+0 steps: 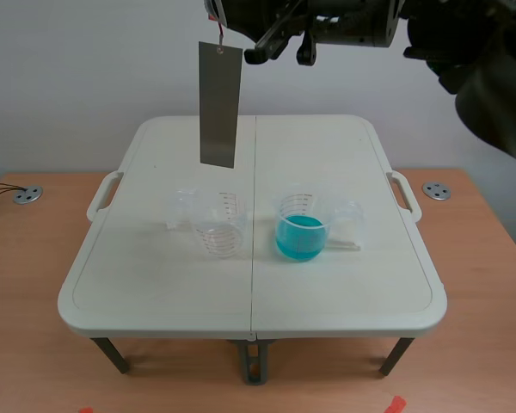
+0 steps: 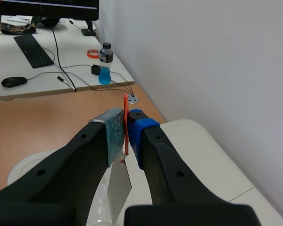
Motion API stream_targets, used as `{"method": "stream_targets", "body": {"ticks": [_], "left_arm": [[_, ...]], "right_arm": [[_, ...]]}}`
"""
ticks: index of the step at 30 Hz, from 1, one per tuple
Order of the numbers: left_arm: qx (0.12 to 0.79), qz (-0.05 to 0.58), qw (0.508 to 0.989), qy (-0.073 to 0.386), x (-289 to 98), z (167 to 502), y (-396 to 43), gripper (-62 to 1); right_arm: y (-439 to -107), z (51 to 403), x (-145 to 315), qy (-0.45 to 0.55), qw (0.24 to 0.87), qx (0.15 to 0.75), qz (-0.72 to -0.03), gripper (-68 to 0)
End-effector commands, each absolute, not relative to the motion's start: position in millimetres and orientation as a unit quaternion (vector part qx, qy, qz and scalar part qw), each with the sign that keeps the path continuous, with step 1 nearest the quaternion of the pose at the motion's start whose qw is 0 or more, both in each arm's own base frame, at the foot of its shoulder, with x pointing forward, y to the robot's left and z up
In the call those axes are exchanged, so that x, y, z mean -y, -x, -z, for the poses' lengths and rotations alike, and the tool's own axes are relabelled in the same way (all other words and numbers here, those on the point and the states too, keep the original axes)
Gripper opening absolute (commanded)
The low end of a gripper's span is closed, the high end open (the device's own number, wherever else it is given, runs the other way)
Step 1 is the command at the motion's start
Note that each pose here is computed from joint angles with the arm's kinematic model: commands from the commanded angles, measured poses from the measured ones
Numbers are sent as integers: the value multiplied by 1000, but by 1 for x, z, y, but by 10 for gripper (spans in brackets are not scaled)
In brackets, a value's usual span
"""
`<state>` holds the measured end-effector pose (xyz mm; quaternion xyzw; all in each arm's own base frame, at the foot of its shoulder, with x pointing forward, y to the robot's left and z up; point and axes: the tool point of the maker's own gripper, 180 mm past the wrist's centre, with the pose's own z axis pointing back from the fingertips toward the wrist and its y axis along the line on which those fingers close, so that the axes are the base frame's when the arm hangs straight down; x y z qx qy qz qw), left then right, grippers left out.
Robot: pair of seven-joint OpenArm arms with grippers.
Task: Hold the metal plate by the orange handle, dip it into the blue solution, take it out and point at it, then put the plate back in the beaker on the left.
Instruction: 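Point at the plate with the left hand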
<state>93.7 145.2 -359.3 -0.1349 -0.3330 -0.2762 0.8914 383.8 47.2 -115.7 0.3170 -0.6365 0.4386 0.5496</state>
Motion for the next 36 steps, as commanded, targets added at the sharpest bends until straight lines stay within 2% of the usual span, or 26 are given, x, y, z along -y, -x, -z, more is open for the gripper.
{"method": "stream_targets", "body": {"ticks": [1,11,23,27,36], "left_arm": [[357,275,882,138,-141,350,-107,-597],[403,279,862,126,-140,337,-142,-597],[451,288,837,111,-140,319,-180,-597],[482,280,821,123,-135,303,-200,-597],[528,328,768,155,-96,275,-245,-597]], "right_arm": [[-381,92,-42,-319,526,653,-442,-664],[-375,68,1,-309,523,664,-436,-664],[-380,77,34,-273,551,654,-440,-664],[-378,84,36,-277,556,650,-437,-664],[-379,93,38,-280,566,644,-432,-664]]}}
